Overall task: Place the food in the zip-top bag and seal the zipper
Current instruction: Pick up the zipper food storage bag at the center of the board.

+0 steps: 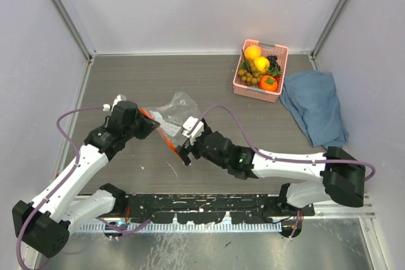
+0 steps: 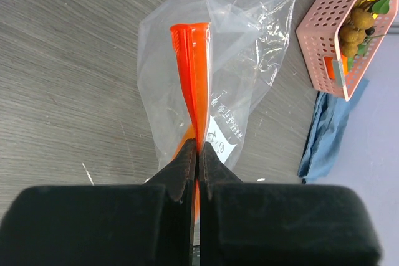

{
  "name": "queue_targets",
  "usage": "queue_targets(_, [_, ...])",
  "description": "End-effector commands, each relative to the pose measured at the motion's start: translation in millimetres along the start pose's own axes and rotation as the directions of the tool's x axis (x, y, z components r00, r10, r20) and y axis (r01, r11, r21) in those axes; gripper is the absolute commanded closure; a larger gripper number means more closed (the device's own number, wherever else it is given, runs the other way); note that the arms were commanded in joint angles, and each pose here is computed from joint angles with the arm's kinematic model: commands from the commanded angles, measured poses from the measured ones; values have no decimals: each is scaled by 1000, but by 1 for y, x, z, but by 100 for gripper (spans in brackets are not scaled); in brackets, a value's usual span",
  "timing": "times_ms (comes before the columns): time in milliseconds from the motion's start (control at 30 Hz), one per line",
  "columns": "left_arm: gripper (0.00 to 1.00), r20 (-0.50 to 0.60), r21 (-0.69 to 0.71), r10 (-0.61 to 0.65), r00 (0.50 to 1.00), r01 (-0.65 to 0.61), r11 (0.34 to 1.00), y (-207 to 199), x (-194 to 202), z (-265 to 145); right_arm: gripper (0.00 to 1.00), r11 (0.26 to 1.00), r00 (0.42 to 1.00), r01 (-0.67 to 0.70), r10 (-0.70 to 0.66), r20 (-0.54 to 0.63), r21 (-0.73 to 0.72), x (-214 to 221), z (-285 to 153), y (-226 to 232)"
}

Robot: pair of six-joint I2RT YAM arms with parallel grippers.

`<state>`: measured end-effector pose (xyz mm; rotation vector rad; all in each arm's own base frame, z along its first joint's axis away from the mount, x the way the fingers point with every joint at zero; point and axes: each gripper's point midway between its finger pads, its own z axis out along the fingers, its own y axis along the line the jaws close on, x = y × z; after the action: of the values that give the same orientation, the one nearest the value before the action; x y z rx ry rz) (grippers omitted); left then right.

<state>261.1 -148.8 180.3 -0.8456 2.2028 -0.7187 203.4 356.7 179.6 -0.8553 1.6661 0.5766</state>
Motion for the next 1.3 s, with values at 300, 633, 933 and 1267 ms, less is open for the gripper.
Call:
queue_targets(300, [100,47,50,-70,996,67,996,-22,-5,4,10,968,989,105,-125,73,230,-25,33,-9])
queue_targets(633, [100,37,59,-62,997,60,996,-23,-2,7,32,916,980,176,-197,21,360,-16,34,-24])
queue_targets(933, [81,20,104,2,1000,-5,995,-28,1,-1,74,928,984,140,-168,52,346,-29,33,-19])
queue_targets(1267, [45,31,228,48,998,-54,972,-29,5,-33,89,935,998,-16,-7,64,354,-40,31,-17])
